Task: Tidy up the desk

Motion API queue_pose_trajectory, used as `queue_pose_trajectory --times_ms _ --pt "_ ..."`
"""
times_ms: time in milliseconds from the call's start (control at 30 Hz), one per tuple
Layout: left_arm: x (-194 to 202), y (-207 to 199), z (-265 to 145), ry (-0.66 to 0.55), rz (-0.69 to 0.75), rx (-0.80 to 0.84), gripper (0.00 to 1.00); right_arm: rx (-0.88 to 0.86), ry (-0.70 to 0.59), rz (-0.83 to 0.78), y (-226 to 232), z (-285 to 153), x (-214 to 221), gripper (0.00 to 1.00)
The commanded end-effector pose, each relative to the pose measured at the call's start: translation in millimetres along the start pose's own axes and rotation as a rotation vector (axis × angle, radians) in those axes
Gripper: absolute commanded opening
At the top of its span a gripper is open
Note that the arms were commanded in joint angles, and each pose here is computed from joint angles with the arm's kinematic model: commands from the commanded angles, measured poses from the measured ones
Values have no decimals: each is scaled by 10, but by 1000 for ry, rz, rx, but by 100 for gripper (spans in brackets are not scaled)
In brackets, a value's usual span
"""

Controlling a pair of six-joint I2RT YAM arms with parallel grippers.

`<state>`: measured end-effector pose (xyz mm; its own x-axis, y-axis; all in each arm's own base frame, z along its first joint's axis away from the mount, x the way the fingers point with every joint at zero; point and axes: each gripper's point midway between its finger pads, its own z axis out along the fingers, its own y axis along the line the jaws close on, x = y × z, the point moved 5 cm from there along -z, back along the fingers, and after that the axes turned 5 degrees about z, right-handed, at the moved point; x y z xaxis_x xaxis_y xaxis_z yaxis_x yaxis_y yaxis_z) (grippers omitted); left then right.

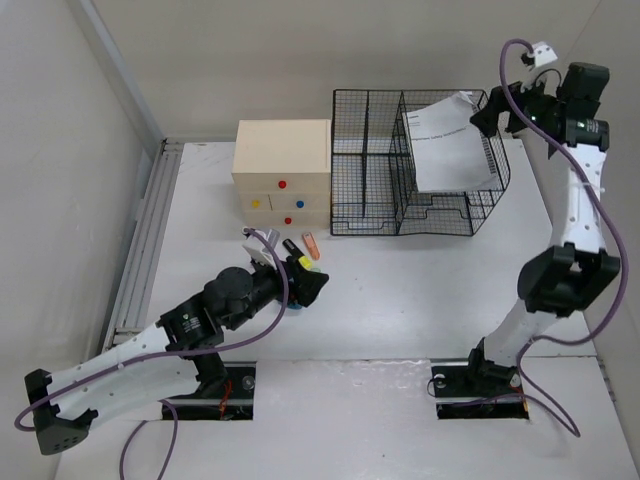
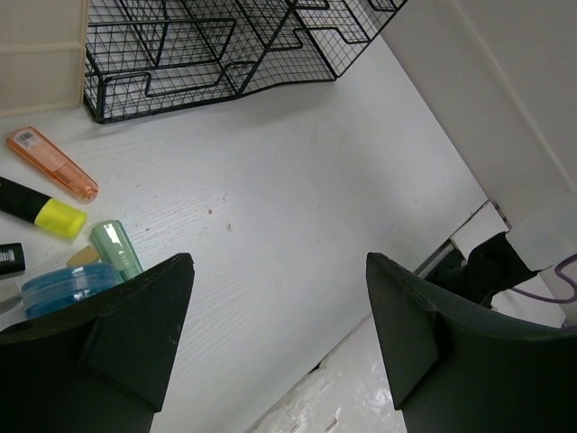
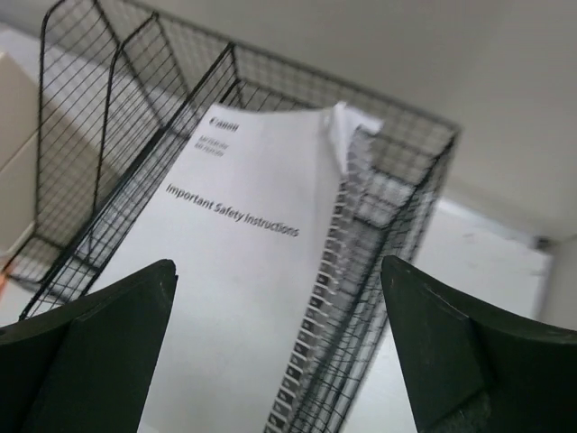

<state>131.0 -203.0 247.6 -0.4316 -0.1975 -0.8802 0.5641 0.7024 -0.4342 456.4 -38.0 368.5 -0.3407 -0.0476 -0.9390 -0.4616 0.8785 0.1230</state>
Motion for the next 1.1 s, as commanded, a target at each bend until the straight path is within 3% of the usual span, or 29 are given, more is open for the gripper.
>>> queue_pose_trajectory --times_ms 0,167,267,300,333,367,400,467,500,533,567,667,733,767,800,900,1067 --pt "-176 -85 -33 -65 -24 28 74 247 -276 -201 99 -569 -802 100" --pt "-262 -108 17 -112 -26 26 74 236 -307 -327 453 -960 -802 100" --pt "-342 -70 96 -181 -44 -7 74 -29 -249 -376 854 -957 -446 99" --pt "-449 -104 156 -240 -64 -7 72 -167 -279 -406 1166 -1065 -413 86" --pt "-490 -24 212 -271 -72 -34 55 -231 -261 -379 1312 -1069 -293 23" --pt "-545 -1 253 -297 -79 -42 43 -270 -232 -341 1392 -1018 -105 2" --pt "-630 21 297 -337 -90 -48 28 -293 -243 -358 1582 -1129 -62 0" --pt "-708 254 482 -352 -88 -147 5 -330 -252 -394 1838 -1121 84 0" --pt "-794 284 544 -362 -88 -150 2 -347 -247 -404 1957 -1155 282 18" --pt "-779 512 694 -342 -82 -225 1 -401 -251 -424 2123 -1151 367 81" --pt "-781 611 767 -334 -82 -254 1 -422 -263 -439 2198 -1163 420 100" --pt "-802 940 1003 -298 -94 -338 10 -489 -244 -403 2391 -1144 623 100" --pt "-913 1033 1087 -289 -79 -362 26 -503 -217 -360 2421 -1080 658 100" --pt "-876 1115 1165 -258 -80 -384 40 -512 -215 -353 2448 -1080 663 100" --pt "-933 1201 1172 -259 -62 -411 48 -514 -202 -344 2431 -1034 682 100" --pt "-1073 1290 1216 -258 -59 -417 60 -518 -183 -306 2408 -953 723 93" --pt "-1167 1443 1257 -257 -87 -418 64 -534 -165 -235 2398 -852 845 86"
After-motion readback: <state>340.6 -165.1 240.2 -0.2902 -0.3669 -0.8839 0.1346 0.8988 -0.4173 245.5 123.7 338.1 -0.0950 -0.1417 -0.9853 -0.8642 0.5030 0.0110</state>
